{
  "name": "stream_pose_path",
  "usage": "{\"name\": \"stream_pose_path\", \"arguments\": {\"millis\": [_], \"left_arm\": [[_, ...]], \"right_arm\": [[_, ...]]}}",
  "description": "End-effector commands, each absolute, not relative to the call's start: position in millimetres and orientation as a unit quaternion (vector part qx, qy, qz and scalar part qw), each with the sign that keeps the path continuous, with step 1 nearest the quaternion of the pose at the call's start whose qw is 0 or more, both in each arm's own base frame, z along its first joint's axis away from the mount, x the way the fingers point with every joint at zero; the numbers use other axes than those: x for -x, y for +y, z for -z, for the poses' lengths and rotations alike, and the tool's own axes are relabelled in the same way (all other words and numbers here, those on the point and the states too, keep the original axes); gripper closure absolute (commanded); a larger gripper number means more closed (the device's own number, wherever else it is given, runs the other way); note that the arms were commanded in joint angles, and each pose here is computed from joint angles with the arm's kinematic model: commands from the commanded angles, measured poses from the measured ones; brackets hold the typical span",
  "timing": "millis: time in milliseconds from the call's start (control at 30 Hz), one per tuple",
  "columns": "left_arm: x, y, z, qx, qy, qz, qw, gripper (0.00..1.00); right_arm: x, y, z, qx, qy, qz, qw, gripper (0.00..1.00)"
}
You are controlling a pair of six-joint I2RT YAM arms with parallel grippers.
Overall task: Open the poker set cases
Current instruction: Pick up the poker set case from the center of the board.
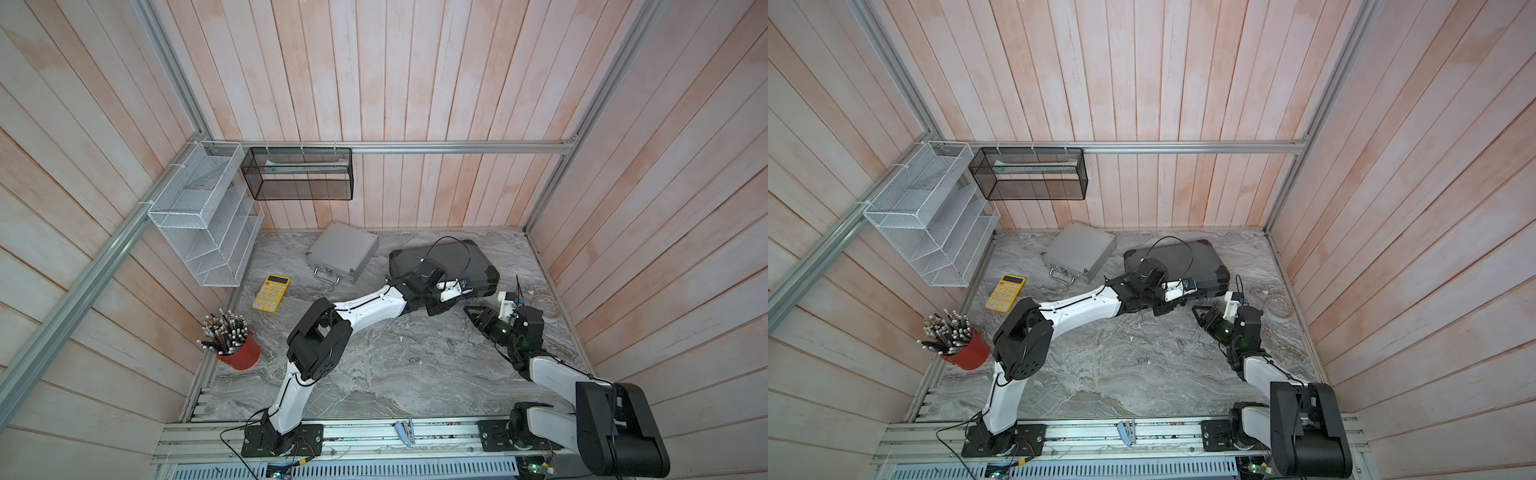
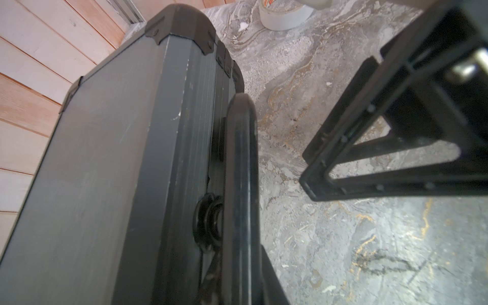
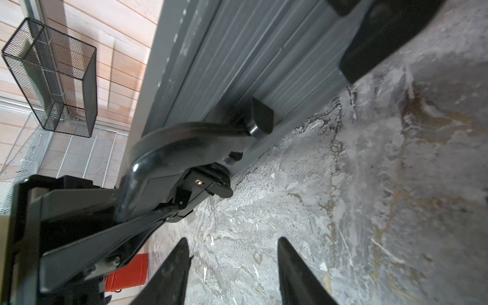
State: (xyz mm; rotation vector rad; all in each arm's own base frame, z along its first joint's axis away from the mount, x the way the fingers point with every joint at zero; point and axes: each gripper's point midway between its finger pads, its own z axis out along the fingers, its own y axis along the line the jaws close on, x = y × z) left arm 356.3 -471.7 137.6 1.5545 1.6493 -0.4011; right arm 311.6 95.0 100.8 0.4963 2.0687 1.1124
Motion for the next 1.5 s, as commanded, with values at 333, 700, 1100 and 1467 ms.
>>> {"name": "stream_pose_path", "arguments": {"millis": [333, 700, 1100, 1467], "left_arm": [[-373, -500, -272, -0.545, 0.587, 0.223, 0.556, 1.0], [-375, -500, -274, -0.54, 0.591, 0.227, 0.555, 1.0], [-374, -498, -267, -0.542, 0.596, 0.228, 0.547, 1.0], [-374, -499, -263, -0.541, 0.6, 0.233, 0.541, 1.0]], "right_arm": [[-331, 106, -126, -0.19, 0.768, -0.474, 0.386, 0.42], [-339, 121, -119, -0.195, 0.756, -0.498, 0.377, 0.42], [-350, 129, -121, -0.192, 0.735, -0.522, 0.388, 0.44], [-351, 134, -128, -0.194, 0.712, -0.551, 0.389, 0.57]]}}
